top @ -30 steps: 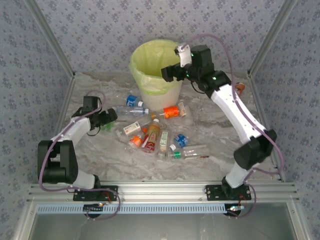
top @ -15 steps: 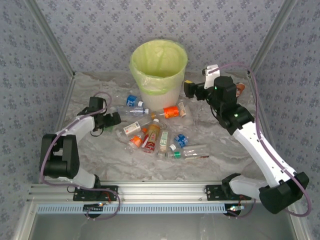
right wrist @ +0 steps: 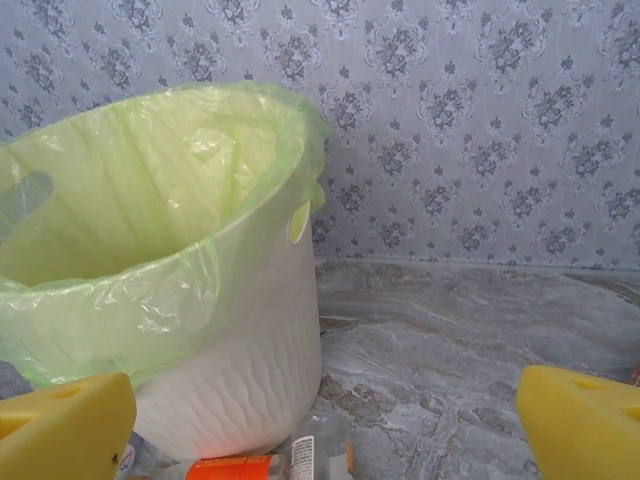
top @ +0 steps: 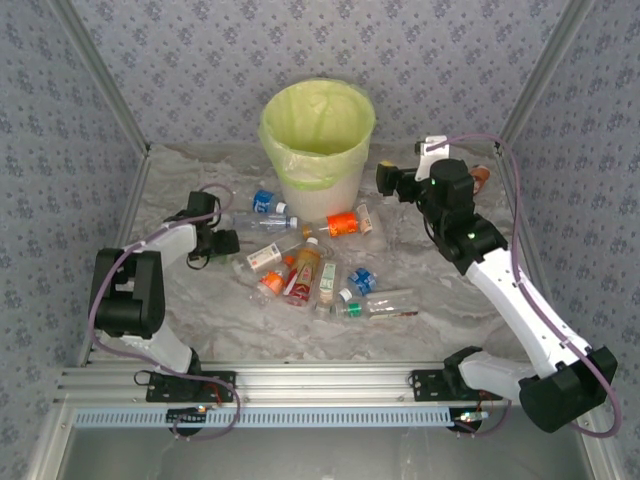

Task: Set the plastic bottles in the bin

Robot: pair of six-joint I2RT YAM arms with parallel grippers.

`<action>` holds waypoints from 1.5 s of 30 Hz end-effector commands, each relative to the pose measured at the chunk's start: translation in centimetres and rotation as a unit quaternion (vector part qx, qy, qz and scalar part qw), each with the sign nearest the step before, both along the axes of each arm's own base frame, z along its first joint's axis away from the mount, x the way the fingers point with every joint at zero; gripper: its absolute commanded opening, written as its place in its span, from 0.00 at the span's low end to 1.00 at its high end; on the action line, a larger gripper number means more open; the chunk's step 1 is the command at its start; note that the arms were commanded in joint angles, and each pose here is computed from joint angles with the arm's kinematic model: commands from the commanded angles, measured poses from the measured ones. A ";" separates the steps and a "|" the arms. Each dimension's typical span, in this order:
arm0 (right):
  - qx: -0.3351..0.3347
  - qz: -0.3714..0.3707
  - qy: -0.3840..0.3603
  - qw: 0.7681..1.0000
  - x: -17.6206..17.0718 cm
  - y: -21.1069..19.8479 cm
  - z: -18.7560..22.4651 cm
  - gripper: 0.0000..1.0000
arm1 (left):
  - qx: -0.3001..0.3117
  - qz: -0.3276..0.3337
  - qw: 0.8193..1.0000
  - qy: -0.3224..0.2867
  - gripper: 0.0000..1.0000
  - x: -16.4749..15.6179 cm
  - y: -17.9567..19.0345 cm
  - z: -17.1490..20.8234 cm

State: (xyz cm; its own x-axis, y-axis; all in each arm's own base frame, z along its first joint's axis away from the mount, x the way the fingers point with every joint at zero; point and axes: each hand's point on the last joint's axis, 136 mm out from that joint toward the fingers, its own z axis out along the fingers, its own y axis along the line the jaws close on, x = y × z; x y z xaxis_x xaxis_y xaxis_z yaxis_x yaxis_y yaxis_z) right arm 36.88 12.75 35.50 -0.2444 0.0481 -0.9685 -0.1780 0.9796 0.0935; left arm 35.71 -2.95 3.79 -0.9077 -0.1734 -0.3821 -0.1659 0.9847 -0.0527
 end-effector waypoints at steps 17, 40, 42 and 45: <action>0.027 -0.042 -0.006 0.999 0.6 -1.5 -0.2 1.00 | 0.030 0.046 0.990 -0.129 0.22 0.2 1.9 8.5; 0.065 -0.137 0.076 0.986 0.1 -5.5 -3.9 1.00 | -0.140 -0.007 0.856 -0.498 0.00 3.7 -5.6 37.7; 0.067 -0.137 0.075 0.985 -0.1 -5.5 -3.8 1.00 | -0.159 -0.021 0.836 -0.525 0.00 4.3 -7.0 39.8; 0.073 -0.138 0.073 0.985 -0.3 -5.6 -3.5 1.00 | -0.210 -0.053 0.804 -0.554 0.00 5.4 -9.8 41.8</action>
State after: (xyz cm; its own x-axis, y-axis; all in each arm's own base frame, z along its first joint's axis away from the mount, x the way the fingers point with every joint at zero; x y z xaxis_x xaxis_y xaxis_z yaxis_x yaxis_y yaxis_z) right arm 37.12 7.95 31.45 -0.3532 0.2402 -0.9042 0.0835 0.9707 0.2253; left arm 40.26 -10.52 42.01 -0.1602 -0.4035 -0.9008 0.1659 0.8886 -0.4276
